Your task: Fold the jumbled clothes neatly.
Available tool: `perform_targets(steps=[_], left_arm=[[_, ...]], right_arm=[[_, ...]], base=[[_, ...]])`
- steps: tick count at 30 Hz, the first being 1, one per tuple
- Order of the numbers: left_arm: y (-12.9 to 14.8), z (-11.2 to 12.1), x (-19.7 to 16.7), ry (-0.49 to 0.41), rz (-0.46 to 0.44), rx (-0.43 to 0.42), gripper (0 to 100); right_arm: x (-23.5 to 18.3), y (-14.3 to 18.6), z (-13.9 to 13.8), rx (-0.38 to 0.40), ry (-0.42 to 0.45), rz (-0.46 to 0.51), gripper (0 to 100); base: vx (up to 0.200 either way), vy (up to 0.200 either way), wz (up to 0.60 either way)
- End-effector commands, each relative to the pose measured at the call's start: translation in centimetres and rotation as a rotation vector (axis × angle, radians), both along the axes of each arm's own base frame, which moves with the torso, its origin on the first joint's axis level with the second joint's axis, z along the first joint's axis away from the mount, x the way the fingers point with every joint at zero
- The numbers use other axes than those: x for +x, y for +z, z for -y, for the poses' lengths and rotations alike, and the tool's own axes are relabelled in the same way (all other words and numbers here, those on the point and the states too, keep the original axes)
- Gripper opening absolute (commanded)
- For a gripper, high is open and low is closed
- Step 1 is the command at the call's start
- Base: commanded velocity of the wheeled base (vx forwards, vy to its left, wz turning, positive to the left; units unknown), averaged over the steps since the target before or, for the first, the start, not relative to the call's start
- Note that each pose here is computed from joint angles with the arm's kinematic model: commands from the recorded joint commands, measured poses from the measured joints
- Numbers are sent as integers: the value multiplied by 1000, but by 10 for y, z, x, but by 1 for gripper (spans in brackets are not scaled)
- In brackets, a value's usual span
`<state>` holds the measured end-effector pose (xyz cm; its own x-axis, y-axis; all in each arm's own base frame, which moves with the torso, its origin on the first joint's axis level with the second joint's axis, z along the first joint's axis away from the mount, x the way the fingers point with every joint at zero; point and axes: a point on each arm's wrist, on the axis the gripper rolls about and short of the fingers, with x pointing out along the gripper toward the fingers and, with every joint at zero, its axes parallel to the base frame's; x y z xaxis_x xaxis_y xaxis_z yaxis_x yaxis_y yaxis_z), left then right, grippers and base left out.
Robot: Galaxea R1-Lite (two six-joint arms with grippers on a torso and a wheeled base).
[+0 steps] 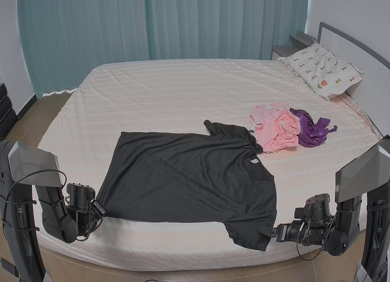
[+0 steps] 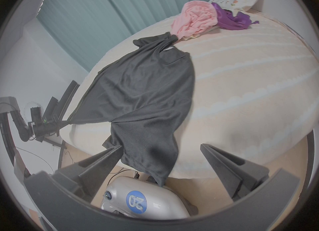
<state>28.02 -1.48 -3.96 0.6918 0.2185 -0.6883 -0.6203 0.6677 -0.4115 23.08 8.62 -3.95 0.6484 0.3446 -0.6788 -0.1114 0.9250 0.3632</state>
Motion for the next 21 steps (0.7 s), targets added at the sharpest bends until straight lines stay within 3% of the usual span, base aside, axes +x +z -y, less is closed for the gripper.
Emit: perform_targets(steps=[1,10,11,16,21], left_arm=[[6,-4,-6,11,3,-2,0],[2,-5,-10,11,-22,-4,0],[1,-5,-10,10,-24,-2,0],[-4,-5,-10,5,-16,2,0],[-11,-3,-10,-4,-15,3,0]], right_arm=[[8,-19,-13,-10,41,-23,100],[37,-28,-19,13,17,46,100],[38,-28,-20,13,16,50,0],[70,-24,-12,8,-70,138,0],[96,-18,-12,3,-76,166,0]], base=[[0,0,0],[0,0,0],[0,0,0],[0,0,0],[0,0,0]])
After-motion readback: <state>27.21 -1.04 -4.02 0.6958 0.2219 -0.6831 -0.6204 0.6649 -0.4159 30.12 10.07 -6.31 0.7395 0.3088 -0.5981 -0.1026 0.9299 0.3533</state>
